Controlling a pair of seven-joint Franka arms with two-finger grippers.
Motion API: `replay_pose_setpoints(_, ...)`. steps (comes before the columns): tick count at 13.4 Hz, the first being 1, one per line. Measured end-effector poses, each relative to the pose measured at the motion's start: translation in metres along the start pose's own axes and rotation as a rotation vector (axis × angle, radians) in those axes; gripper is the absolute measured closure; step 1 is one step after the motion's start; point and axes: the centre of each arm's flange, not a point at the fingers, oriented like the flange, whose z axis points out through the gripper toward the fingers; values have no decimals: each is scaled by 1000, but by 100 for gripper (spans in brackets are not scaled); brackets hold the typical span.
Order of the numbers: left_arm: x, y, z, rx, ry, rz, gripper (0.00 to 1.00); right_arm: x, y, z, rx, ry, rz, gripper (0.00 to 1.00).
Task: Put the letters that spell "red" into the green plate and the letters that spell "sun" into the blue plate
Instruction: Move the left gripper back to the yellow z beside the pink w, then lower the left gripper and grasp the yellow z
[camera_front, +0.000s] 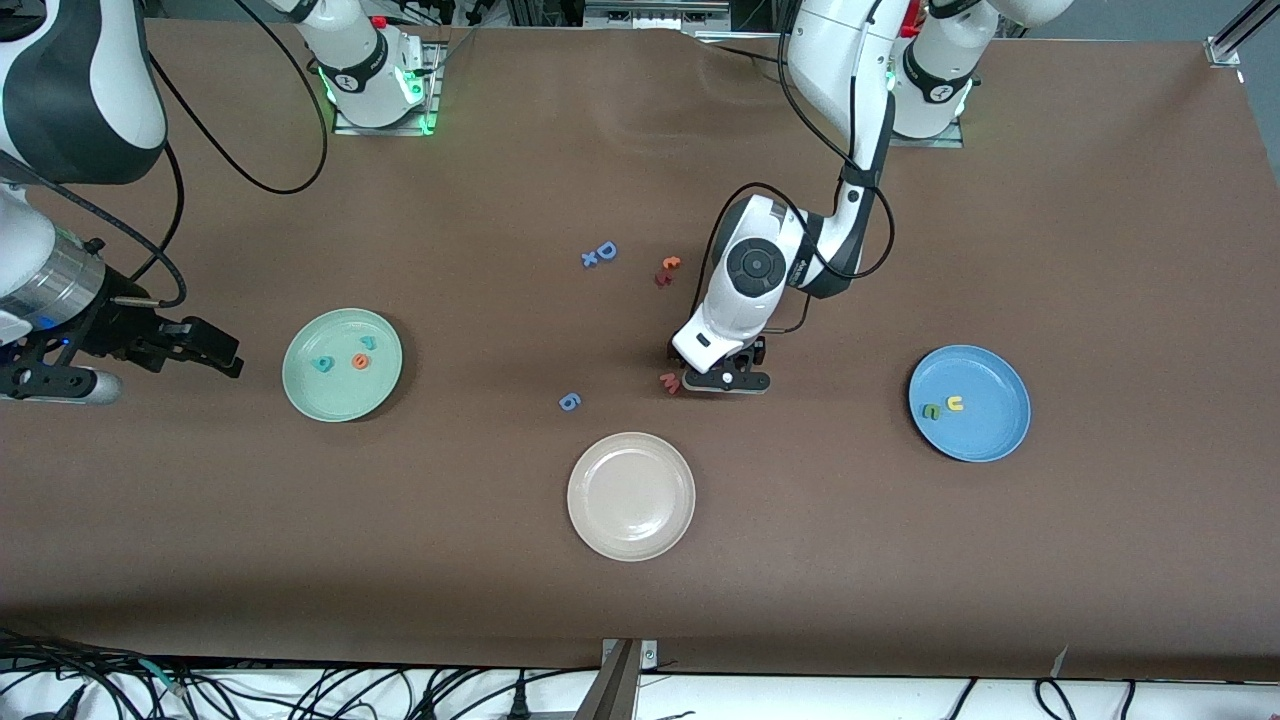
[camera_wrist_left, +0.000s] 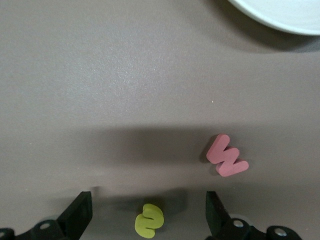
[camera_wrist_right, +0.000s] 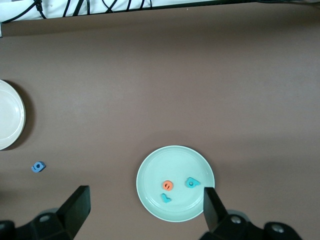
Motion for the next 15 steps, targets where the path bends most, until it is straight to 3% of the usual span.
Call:
replay_pose_setpoints(6, -7, 2, 7, 6, -25, 5, 3, 0, 0, 1, 0, -1, 0, 0)
replay_pose_setpoints(7, -9, 1, 9, 11, -39, 6, 10, 0, 0, 1, 0, -2, 0, 0)
replay_pose_setpoints(8, -10, 1, 10, 14, -46, 6, 10, 0, 0, 1, 0, -2, 0, 0)
replay_pose_setpoints(9, -10, 0, 10, 17, -48, 7, 22, 0, 0, 1, 0, -2, 0, 0)
replay_pose_setpoints(11, -9, -1, 10, 18, -49, 6, 28, 0, 0, 1, 0, -2, 0, 0)
replay_pose_setpoints(13, -8, -2, 8, 17, -48, 5, 42, 0, 1, 1, -1, -2, 2, 0)
replay_pose_setpoints(14, -8, -2, 8, 17, -49, 4, 43, 0, 2, 1, -1, -2, 3, 0)
replay_pose_setpoints(15, -8, -1, 6, 16, -50, 5, 51, 0, 2, 1, -1, -2, 3, 0)
